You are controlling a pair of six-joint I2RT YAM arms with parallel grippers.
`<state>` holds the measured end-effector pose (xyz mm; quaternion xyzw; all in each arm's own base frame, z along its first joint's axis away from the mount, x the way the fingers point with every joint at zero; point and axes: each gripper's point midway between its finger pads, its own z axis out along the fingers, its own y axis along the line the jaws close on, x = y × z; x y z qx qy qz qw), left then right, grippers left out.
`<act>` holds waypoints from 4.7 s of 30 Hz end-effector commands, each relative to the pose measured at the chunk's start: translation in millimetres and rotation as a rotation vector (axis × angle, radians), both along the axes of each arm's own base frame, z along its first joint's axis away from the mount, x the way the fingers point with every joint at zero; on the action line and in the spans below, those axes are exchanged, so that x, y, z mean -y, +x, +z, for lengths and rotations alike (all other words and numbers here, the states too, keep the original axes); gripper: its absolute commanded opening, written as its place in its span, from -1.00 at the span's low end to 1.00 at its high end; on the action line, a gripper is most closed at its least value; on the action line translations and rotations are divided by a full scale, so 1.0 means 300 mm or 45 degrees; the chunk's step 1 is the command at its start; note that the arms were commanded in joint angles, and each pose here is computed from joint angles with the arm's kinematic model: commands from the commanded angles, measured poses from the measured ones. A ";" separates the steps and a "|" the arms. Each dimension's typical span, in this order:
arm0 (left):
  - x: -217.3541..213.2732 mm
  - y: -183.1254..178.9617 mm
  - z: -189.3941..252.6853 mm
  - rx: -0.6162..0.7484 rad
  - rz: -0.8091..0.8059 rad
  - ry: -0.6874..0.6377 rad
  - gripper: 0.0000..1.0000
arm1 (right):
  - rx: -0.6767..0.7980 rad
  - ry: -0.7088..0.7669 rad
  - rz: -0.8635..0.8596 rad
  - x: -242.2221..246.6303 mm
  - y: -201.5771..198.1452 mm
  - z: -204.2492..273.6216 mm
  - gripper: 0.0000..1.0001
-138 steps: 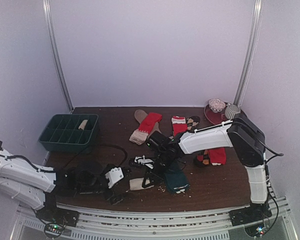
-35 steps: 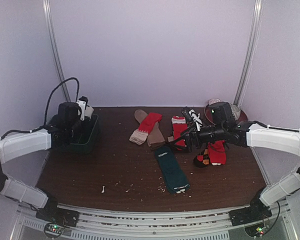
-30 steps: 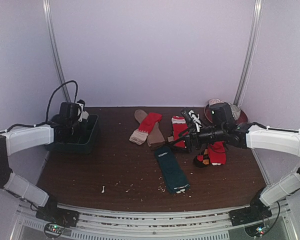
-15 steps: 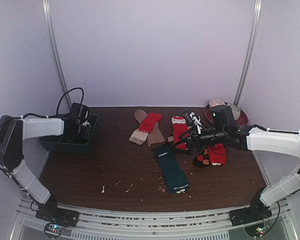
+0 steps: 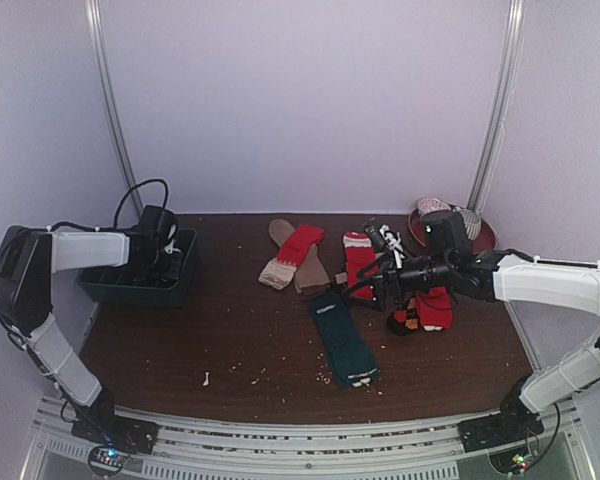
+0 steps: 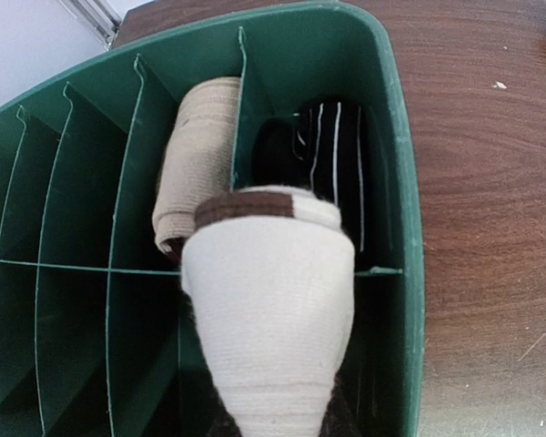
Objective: Roll the socks
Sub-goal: Place a pair of socks in the storage box, then move the right arm with a pair of socks.
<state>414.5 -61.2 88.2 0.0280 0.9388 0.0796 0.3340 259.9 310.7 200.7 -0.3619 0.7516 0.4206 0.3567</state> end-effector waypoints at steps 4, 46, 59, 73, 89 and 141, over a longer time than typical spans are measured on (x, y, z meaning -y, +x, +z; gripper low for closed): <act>-0.010 -0.090 -0.074 -0.184 -0.002 -0.035 -1.00 | 0.006 0.020 0.022 0.001 -0.009 0.011 1.00; 0.046 -0.112 -0.289 -0.440 -0.073 -0.086 -0.95 | -0.038 0.028 0.055 -0.011 -0.018 -0.014 1.00; 0.054 -0.086 -0.234 -0.386 -0.096 -0.088 -0.12 | -0.039 0.019 0.046 -0.008 -0.014 -0.020 1.00; 0.031 -0.022 -0.120 -0.298 -0.080 -0.017 0.33 | -0.039 0.005 0.044 -0.009 -0.011 -0.029 1.00; 0.078 0.025 0.297 0.058 -0.151 -0.147 0.82 | -0.070 -0.072 -0.080 0.017 0.040 -0.065 1.00; 0.626 -0.572 0.216 0.495 -0.986 -0.583 0.96 | 0.495 -0.496 0.016 -0.279 -0.425 -0.412 0.81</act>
